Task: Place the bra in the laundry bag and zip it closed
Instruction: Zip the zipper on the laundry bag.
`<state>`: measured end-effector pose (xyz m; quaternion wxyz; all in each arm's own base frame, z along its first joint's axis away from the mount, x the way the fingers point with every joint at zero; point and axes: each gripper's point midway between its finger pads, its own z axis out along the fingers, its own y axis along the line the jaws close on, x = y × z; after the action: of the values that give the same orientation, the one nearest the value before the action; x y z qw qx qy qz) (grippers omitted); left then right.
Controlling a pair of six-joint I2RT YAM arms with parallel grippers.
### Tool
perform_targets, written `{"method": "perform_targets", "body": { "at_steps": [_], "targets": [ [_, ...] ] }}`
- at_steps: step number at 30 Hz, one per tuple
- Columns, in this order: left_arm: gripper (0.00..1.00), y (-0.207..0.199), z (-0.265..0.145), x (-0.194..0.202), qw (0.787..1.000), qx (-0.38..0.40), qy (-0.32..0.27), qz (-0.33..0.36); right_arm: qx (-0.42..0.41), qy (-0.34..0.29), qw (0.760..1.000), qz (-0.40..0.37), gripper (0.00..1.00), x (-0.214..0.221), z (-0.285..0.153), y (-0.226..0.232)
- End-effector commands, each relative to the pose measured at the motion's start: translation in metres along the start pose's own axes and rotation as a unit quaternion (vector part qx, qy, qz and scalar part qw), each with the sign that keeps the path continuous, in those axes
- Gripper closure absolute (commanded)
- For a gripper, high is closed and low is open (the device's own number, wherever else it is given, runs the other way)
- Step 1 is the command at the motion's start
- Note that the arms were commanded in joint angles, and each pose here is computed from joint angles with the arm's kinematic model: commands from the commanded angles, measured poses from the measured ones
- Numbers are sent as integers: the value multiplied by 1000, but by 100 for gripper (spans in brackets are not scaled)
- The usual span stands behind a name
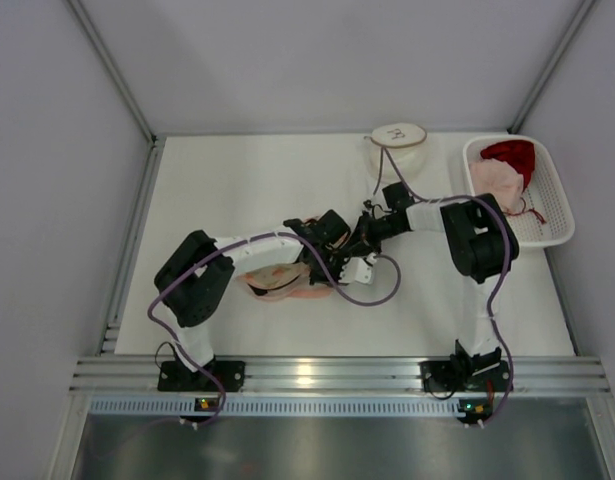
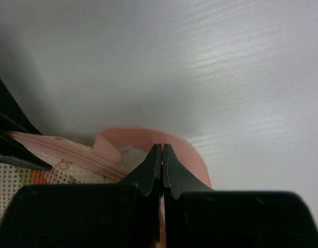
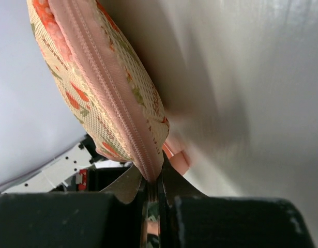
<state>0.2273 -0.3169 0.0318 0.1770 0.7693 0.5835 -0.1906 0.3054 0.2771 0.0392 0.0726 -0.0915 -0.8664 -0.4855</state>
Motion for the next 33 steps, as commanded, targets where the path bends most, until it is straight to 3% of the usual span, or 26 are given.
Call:
{"method": "perform_targets", "body": {
  "at_steps": [1, 19, 27, 28, 31, 32, 33],
  "targets": [
    [100, -25, -10, 8, 1000, 22, 0, 18, 3, -13, 999, -32, 100, -17, -10, 2],
    [100, -104, -46, 60, 995, 74, 50, 36, 22, -38, 998, -45, 100, -46, -23, -14],
    [100, -111, -53, 68, 996, 66, 59, 29, 16, -37, 998, -50, 100, -50, -22, -11],
    [100, -109, -53, 67, 996, 66, 59, 23, 12, -37, 998, -56, 86, -51, -22, -5],
    [100, -94, -52, 54, 997, 63, 43, -12, 3, -33, 997, -72, 58, -49, -24, 9],
    [100, -87, -52, 53, 997, 57, 41, -27, -1, -32, 996, -80, 43, -48, -26, 13],
    [100, -78, -50, 48, 997, 50, 35, -44, -2, -33, 996, -85, 38, -46, -29, 18]
  ]
}}
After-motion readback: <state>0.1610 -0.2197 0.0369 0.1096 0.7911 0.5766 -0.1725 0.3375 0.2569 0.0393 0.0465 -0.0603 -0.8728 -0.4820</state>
